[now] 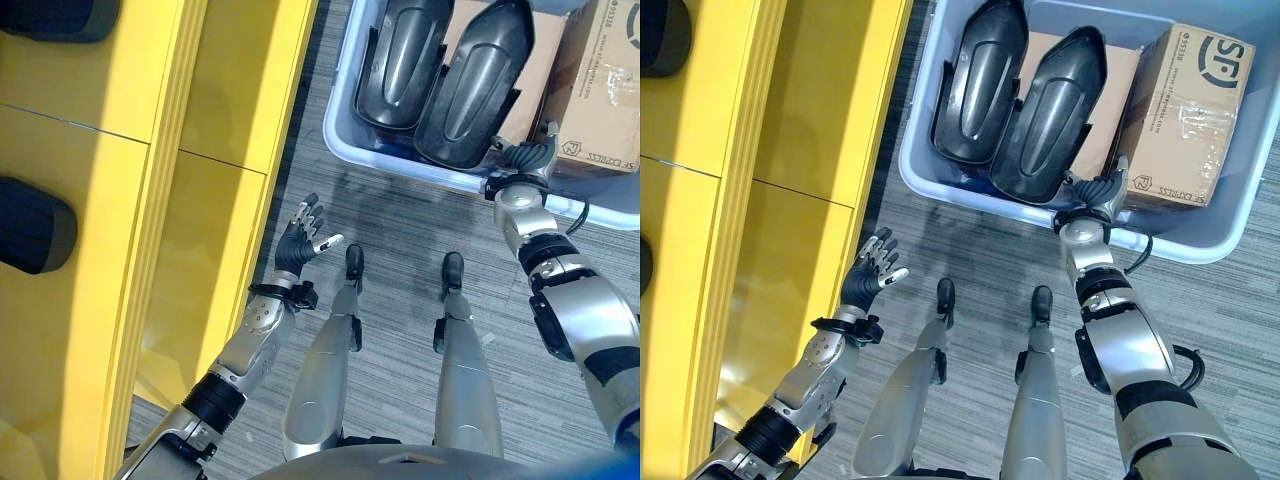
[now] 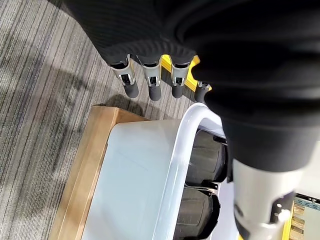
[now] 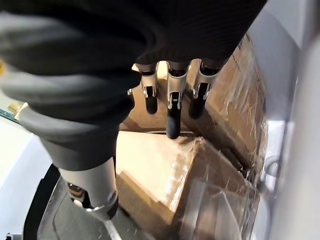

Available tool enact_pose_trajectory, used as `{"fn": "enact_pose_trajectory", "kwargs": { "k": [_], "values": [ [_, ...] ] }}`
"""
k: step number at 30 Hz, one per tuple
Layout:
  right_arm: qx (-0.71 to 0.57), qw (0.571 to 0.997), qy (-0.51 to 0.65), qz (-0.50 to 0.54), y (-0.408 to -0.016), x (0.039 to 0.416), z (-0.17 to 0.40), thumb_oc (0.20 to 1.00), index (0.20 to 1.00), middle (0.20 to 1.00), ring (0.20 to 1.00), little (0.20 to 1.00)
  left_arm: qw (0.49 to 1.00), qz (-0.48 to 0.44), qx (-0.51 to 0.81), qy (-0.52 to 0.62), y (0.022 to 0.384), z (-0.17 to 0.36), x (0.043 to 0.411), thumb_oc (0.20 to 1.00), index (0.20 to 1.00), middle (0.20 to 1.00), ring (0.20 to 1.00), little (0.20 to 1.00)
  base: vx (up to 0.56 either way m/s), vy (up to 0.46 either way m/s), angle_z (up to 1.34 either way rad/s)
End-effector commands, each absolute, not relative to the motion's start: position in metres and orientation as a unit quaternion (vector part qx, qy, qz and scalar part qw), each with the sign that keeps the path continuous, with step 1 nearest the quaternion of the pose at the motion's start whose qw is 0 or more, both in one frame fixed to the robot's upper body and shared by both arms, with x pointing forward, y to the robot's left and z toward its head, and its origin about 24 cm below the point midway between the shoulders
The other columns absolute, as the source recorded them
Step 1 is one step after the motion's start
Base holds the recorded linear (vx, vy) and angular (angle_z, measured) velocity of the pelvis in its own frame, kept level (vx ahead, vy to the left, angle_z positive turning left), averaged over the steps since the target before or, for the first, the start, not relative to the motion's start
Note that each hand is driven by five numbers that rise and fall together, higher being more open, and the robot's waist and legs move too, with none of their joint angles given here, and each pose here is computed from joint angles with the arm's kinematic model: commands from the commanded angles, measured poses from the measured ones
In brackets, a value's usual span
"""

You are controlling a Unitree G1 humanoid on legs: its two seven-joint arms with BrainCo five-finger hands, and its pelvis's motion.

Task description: Move parts from the plastic box to the shelf.

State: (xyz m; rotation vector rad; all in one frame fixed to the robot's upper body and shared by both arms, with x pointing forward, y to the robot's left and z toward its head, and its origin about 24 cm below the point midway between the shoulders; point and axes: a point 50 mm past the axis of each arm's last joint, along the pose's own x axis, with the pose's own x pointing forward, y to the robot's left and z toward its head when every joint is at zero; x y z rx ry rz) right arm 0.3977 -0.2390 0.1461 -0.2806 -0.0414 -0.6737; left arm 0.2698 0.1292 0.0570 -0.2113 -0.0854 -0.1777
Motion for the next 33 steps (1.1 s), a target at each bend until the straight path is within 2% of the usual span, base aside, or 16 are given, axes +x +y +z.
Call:
{"fn": "enact_pose_trajectory", "kwargs": {
  "k": [1,11,21,33],
  "values": [
    [-0.122,0.935,-0.024,-0.331,-0.238,0.398,0.146,1.000,1.000,1.000,1.000,1.000,0.986,-0.097,-0.103,-0.089,0.136,0.078,0.272,1.000,1.000,1.000,1.000,1.000,0.00,0.000,0.00],
    [-0.101,0.938,-0.031,-0.330,-0.234,0.400,0.151,1.000,1.000,1.000,1.000,1.000,0.987,-0.096,-0.098,-0.085,0.137,0.077,0.272,1.000,1.000,1.000,1.000,1.000,0.00,0.000,0.00],
    [-0.087,0.939,-0.094,-0.319,-0.216,0.401,0.170,1.000,1.000,1.000,1.000,1.000,0.987,-0.081,-0.101,-0.090,0.141,0.079,0.271,1.000,1.000,1.000,1.000,1.000,0.01,0.002,0.03],
    [-0.115,0.929,-0.062,-0.346,-0.231,0.407,0.183,1.000,1.000,1.000,1.000,1.000,0.986,-0.083,-0.097,-0.103,0.142,0.086,0.272,1.000,1.000,1.000,1.000,1.000,0.01,0.008,0.04]
  ]
}}
